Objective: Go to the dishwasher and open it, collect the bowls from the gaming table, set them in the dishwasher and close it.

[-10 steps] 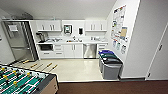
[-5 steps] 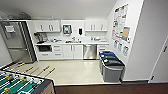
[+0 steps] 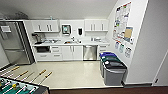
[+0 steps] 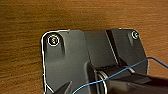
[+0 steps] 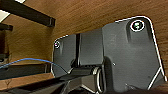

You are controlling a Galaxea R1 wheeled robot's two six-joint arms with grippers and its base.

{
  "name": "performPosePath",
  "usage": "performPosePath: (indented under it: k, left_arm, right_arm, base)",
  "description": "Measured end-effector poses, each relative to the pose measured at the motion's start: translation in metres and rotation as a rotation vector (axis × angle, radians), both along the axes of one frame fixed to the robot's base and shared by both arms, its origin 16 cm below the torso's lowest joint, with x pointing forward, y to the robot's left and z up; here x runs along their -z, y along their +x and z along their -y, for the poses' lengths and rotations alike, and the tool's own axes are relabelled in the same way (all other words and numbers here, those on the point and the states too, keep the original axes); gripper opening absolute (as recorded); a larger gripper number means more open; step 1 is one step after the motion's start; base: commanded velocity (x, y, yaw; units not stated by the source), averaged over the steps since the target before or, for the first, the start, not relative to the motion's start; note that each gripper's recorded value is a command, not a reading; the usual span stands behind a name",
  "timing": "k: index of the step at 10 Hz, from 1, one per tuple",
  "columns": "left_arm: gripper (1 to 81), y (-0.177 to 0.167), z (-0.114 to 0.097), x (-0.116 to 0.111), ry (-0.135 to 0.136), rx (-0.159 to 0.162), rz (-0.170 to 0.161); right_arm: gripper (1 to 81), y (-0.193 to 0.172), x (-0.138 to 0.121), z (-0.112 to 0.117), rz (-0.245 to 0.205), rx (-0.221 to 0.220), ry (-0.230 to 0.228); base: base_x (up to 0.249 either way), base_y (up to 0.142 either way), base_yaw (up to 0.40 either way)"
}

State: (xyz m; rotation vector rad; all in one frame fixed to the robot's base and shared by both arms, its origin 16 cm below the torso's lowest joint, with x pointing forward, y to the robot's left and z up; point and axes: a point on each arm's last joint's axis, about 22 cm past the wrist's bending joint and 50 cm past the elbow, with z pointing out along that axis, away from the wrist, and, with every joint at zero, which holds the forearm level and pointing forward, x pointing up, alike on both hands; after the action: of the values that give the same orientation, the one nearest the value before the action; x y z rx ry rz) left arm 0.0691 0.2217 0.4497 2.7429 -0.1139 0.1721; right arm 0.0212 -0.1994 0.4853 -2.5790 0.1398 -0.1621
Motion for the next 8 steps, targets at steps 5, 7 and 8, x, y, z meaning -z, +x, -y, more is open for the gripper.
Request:
performPosePath:
  k: [5,7,8]
  left_arm:
    - [81.1,0.0012,0.0001,-0.0003,-0.001,-0.001,0.005]
    - [81.1,0.0028,0.0003,-0.0005,-0.001,-0.003,0.009]
    - [81.1,0.0028,-0.0001,-0.0004,0.0,-0.003,0.009]
  right_arm:
    - [81.1,0.002,-0.0003,-0.0012,0.003,0.001,0.002]
    - [81.1,0.0023,-0.0004,-0.0012,0.004,0.0,0.002]
    - [81.1,0.0022,-0.0004,-0.0016,0.004,0.0,0.002]
  base:
    - [0.256,0.0,0.0]
    - [0.262,0.0,0.0]
    - [0.262,0.0,0.0]
